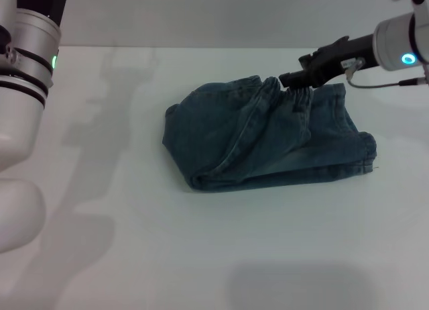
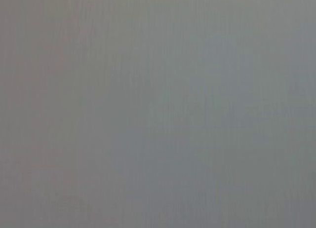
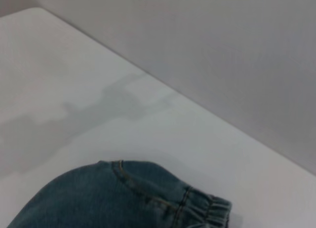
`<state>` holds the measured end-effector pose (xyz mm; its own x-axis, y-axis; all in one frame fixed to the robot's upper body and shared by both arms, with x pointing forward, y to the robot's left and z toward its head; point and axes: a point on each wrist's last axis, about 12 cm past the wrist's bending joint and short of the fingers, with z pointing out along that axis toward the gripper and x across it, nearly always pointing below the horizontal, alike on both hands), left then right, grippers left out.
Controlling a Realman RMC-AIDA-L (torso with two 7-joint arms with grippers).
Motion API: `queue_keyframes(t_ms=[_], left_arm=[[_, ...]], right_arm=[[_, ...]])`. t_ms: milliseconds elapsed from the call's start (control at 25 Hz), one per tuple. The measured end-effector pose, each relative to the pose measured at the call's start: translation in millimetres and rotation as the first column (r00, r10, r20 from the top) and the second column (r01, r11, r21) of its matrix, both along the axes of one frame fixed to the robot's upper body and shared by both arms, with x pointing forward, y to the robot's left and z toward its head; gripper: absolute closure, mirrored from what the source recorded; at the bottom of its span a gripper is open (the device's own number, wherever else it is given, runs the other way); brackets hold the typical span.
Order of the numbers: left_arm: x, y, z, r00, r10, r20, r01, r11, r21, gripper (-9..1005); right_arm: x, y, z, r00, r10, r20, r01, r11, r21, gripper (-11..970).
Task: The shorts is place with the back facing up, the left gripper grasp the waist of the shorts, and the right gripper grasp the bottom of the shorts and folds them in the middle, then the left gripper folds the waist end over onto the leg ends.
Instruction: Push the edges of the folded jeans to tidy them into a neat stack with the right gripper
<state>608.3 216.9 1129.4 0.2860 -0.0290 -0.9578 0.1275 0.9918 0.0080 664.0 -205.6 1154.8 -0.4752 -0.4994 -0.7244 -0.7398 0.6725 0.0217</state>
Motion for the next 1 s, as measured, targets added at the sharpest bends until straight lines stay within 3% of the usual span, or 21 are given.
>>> queue_keyframes(t_ms=[320, 640, 1000], left_arm=[[-4.6, -1.9, -5.8, 1.0, -0.007, -0.011, 0.007, 1.0, 0.028, 153], [-6.9, 0.4, -10.8, 1.0, 0.001, -0.025, 0.0, 0.999, 0.042, 153], [-9.0, 2.9, -13.8, 0.999, 0.009, -0.033, -0.007, 0.999, 0.046, 153]], right_arm=[[-4.6, 13.8, -8.3, 1.0, 0.027, 0.01, -0.027, 0.998, 0.061, 386], [-6.0, 28.1, -14.3, 0.998, 0.052, 0.025, -0.053, 0.998, 0.045, 387], [-1.8, 26.5, -21.0, 0.998, 0.009, 0.055, -0.01, 1.0, 0.018, 385]])
